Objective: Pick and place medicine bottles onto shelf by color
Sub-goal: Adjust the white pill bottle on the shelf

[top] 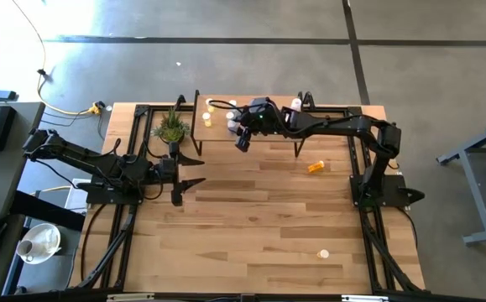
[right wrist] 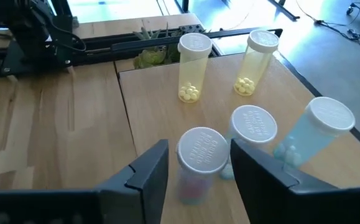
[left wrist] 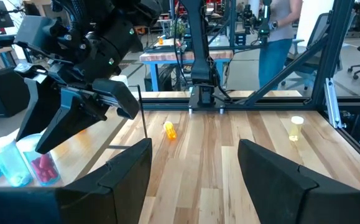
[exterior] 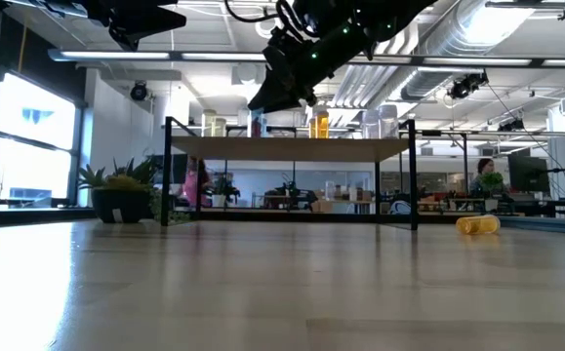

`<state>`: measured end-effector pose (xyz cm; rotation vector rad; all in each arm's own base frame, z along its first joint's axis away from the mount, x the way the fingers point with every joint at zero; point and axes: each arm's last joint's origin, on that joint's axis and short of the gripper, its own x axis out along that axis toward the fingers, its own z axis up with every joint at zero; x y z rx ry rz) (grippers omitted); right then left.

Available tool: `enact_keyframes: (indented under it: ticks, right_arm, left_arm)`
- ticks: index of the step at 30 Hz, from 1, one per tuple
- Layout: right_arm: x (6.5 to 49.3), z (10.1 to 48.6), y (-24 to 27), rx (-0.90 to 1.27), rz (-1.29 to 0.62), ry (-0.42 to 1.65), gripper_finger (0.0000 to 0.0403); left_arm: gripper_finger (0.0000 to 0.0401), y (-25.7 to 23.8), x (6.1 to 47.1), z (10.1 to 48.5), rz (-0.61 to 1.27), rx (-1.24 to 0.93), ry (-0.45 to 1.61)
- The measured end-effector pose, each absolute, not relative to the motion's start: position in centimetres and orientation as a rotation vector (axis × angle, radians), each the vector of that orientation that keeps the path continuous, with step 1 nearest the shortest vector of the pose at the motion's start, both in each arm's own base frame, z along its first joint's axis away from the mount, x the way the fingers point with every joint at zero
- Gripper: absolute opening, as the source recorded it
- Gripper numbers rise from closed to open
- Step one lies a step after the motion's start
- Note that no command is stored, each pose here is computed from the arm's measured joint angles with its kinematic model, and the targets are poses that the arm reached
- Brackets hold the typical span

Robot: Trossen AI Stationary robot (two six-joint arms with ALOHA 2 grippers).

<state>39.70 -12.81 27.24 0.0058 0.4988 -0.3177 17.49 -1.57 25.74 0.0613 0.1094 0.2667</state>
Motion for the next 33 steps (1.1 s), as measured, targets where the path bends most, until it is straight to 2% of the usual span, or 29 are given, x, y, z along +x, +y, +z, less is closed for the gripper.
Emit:
enact_keyframes:
  ticks: [14,18,26,33]
  right_arm:
    - [39.6,28.1,-12.8,-0.008,-0.341,0.457,0.0167]
    - [38.9,29.4,-12.6,-0.011,-0.340,0.433,0.0167]
    - [35.8,33.4,-11.3,0.063,-0.351,0.403,0.0167]
    - [31.8,36.0,-9.8,0.172,-0.373,0.475,0.0167]
  left_arm:
    - [0.0229,-1.6,17.5,25.7,0.267,0.061,0.109]
    - [0.0229,-1.6,17.5,25.7,0.267,0.062,0.110]
    - [0.0229,-1.6,17.5,25.7,0.266,0.064,0.118]
    - [0.0229,-1.6,17.5,25.6,0.266,0.063,0.118]
